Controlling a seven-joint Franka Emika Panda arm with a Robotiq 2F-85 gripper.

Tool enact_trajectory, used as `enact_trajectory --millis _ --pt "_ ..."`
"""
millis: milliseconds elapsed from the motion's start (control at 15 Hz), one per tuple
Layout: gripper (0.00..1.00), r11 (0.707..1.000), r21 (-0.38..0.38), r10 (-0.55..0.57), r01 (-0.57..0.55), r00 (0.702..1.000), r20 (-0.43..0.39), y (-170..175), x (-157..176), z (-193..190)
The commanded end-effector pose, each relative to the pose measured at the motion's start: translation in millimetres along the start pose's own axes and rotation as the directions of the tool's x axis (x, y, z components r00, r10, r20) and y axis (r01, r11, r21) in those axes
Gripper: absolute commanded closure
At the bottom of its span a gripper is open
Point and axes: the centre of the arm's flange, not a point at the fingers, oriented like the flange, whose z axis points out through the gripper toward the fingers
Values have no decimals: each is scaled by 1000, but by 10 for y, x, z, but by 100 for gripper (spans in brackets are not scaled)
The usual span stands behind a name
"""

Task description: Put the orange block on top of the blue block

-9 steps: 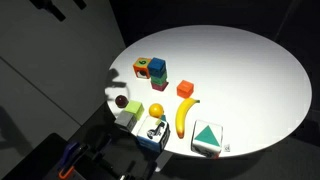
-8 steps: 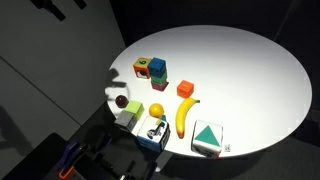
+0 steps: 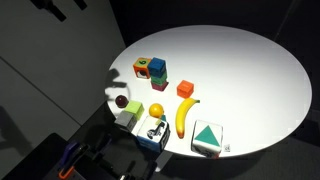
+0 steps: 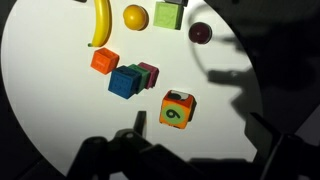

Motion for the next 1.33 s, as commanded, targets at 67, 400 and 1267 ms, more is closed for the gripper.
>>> enact_trajectory --millis 67,400,1267 --pt "0 999 37 34 -35 999 5 173 16 7" --pt "0 984 155 87 -91 996 28 447 5 93" --pt "0 901 382 179 -205 978 102 907 -183 521"
